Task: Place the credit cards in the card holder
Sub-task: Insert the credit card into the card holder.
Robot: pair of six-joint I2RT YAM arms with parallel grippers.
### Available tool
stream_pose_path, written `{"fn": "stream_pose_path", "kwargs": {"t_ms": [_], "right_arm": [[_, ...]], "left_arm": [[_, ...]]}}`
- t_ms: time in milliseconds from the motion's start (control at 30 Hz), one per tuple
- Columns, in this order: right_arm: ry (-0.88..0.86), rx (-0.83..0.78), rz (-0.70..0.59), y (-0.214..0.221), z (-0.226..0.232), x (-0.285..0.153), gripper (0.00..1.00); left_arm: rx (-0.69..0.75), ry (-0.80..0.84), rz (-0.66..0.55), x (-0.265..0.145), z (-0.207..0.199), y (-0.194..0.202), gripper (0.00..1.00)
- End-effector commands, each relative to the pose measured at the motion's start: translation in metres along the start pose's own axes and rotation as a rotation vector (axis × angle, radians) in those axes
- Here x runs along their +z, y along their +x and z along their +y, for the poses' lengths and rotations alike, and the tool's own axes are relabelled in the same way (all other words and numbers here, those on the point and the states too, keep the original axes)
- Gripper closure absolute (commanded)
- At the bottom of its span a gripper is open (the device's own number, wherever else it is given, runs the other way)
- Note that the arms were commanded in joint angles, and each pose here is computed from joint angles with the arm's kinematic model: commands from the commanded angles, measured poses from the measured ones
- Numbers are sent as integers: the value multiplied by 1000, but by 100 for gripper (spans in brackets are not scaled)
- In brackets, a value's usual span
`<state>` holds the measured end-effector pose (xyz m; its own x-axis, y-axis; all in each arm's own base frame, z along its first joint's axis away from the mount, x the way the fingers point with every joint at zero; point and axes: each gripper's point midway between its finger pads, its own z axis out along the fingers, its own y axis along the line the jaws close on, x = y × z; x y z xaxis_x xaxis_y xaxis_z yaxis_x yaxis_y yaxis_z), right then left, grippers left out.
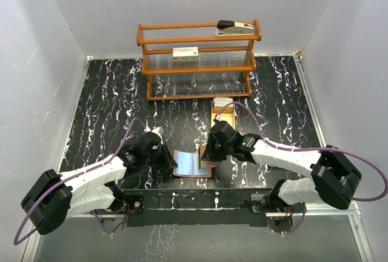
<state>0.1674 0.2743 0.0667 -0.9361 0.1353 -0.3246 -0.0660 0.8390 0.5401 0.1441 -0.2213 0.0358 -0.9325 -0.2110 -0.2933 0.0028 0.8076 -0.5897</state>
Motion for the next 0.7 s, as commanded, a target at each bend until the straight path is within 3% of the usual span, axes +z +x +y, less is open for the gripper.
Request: {"fn": "stream_pose_path", "kwargs": {"t_ms": [0, 333, 667], "right_arm": [[-100, -34, -49, -18, 36, -6, 100], [-136, -34, -19, -8, 41, 16, 100], [-86, -3, 24, 13, 13, 31, 99]], "left_arm": [[4, 7, 17, 2, 1, 5, 100], [-11, 0, 27, 6, 4, 7, 100], [-29, -37, 41, 9, 14, 13, 100]]}}
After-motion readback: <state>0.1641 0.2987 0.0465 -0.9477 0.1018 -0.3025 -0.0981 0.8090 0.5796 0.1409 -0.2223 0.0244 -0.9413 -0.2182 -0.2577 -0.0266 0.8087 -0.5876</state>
